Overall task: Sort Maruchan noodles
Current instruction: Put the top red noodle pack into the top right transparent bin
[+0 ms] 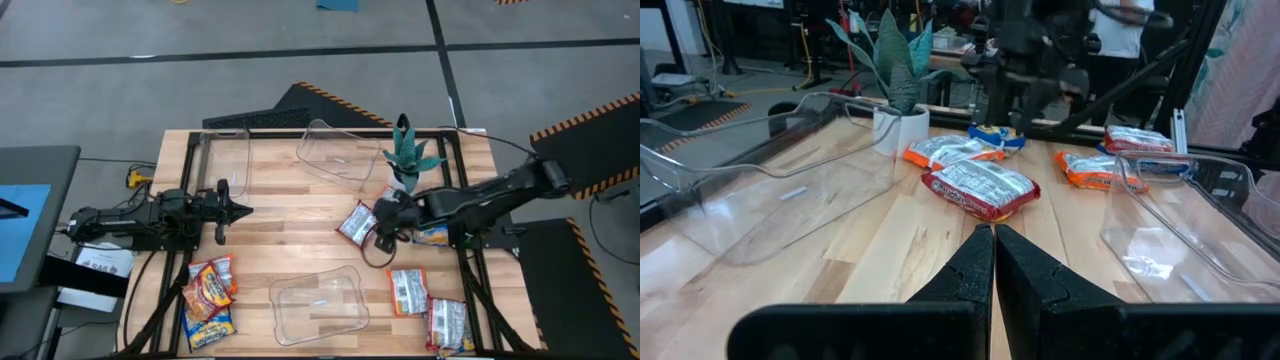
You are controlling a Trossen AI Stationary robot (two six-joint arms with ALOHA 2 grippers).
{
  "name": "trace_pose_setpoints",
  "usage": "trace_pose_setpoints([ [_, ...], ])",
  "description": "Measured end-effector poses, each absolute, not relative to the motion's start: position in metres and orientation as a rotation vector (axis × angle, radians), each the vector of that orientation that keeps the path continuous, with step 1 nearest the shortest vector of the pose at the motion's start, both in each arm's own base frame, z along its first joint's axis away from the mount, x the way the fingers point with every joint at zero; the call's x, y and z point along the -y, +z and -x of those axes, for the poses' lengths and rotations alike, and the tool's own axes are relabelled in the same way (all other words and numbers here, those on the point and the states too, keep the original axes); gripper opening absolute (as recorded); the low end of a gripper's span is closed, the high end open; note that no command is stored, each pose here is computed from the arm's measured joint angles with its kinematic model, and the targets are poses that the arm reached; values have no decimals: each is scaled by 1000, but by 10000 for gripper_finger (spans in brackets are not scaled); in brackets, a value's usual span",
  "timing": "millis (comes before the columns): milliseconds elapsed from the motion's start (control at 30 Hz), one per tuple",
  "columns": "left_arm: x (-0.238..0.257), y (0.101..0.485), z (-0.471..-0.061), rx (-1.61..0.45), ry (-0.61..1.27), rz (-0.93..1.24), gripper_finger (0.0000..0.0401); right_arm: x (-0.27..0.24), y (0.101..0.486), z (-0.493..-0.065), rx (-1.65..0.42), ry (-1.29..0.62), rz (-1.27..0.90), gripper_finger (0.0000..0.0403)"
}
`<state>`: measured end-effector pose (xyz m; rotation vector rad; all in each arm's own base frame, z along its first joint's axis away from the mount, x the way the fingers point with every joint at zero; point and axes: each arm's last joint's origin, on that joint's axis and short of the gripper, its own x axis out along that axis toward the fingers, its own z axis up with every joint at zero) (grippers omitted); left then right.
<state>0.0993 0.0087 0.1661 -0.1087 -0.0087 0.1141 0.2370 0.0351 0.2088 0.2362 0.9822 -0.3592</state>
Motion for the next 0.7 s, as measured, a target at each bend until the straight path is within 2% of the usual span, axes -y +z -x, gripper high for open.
trace_pose_setpoints([
  [267, -9, 166, -99, 8, 114, 109, 0, -75, 191, -263, -975, -216, 74, 223],
  [433, -9, 166, -99, 9, 114, 109, 0, -94, 177, -274, -1016, -191, 277, 223],
  [700, -9, 166, -99, 9, 114, 109, 0, -104, 152, -295, -1092, -182, 458, 223],
])
